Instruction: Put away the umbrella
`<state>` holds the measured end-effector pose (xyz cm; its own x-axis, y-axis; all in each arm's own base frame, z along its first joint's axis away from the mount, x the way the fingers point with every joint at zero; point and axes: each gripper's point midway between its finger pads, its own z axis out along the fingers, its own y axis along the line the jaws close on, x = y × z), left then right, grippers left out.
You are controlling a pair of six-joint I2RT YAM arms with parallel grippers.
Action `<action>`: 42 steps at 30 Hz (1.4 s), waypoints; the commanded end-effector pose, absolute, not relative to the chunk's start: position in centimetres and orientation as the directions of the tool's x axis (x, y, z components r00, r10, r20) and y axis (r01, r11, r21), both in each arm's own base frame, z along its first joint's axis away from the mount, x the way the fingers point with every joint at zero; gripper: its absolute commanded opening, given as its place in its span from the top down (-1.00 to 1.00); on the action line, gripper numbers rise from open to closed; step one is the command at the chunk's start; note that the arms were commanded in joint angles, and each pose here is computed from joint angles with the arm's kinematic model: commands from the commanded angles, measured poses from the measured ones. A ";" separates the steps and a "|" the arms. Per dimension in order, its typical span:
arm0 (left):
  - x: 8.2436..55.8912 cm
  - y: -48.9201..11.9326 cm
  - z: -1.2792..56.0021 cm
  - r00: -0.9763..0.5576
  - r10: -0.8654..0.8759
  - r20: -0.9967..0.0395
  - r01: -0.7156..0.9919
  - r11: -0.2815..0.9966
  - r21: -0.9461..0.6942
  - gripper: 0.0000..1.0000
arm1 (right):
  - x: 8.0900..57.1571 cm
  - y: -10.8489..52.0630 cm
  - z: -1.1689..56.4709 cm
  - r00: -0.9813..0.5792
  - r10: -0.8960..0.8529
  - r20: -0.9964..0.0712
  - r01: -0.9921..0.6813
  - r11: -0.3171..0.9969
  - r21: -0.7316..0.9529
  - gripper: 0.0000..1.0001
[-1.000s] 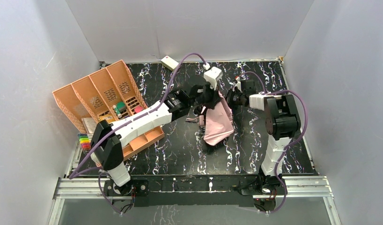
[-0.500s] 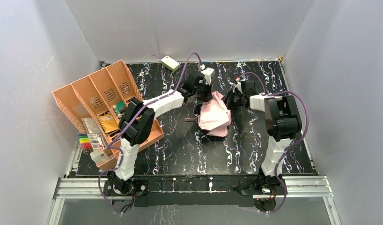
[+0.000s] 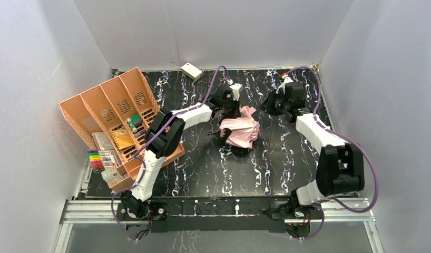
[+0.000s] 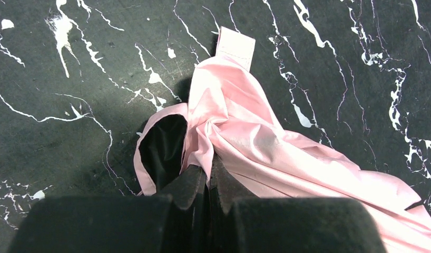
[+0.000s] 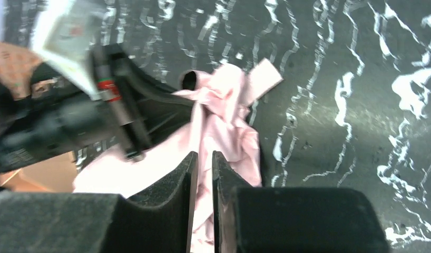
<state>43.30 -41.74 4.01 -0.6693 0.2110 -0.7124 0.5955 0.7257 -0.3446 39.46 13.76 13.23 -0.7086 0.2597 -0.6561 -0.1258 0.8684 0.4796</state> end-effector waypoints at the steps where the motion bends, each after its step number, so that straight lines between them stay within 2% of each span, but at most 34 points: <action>1: 42.4 -41.2 3.6 -0.685 0.218 -0.695 0.593 0.721 -0.358 1.00 | 38.7 16.6 17.3 -0.643 0.200 -0.739 -0.362 0.771 0.524 0.60; 5: 42.2 -41.1 3.5 -0.688 0.218 -0.693 0.594 0.717 -0.364 1.00 | 37.2 20.6 17.9 -0.719 0.148 -0.679 -0.497 0.572 0.652 0.81; 11: 42.0 -41.4 3.5 -0.686 0.219 -0.694 0.602 0.706 -0.372 1.00 | 36.8 23.1 14.4 -0.809 0.079 -0.583 -0.475 0.496 0.727 0.91; 13: 42.0 -41.4 3.5 -0.687 0.221 -0.692 0.603 0.704 -0.375 1.00 | 37.1 23.2 12.8 -0.836 0.082 -0.542 -0.431 0.512 0.743 0.95; 19: 42.1 -41.2 4.5 -0.675 0.206 -0.708 0.606 0.702 -0.374 0.99 | 38.8 21.4 7.2 -0.887 0.139 -0.440 -0.242 0.673 0.699 1.00; 26: 43.9 -39.5 10.9 -0.619 0.106 -0.778 0.600 0.703 -0.382 0.43 | 39.7 19.1 1.3 -0.915 0.182 -0.359 -0.075 0.799 0.596 1.00; 34: 44.1 -35.2 18.8 -0.520 0.005 -0.854 0.579 0.737 -0.348 -0.38 | 39.8 17.1 -2.4 -0.928 0.233 -0.290 0.051 0.853 0.519 1.00; 38: 41.5 -33.1 21.2 -0.485 -0.019 -0.874 0.583 0.738 -0.340 -0.62 | 40.0 16.2 -3.1 -0.924 0.273 -0.267 0.110 0.859 0.499 1.00; 42: 37.2 -31.4 21.3 -0.497 -0.032 -0.867 0.604 0.704 -0.373 -0.76 | 40.4 15.8 -3.4 -0.924 0.287 -0.252 0.128 0.855 0.502 1.00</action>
<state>40.74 -32.44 20.40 -0.5052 -0.0167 -0.8628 0.5765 0.7374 -0.3518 41.16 20.17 2.19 -0.9166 0.2438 -0.3168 -0.0295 0.7490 0.6619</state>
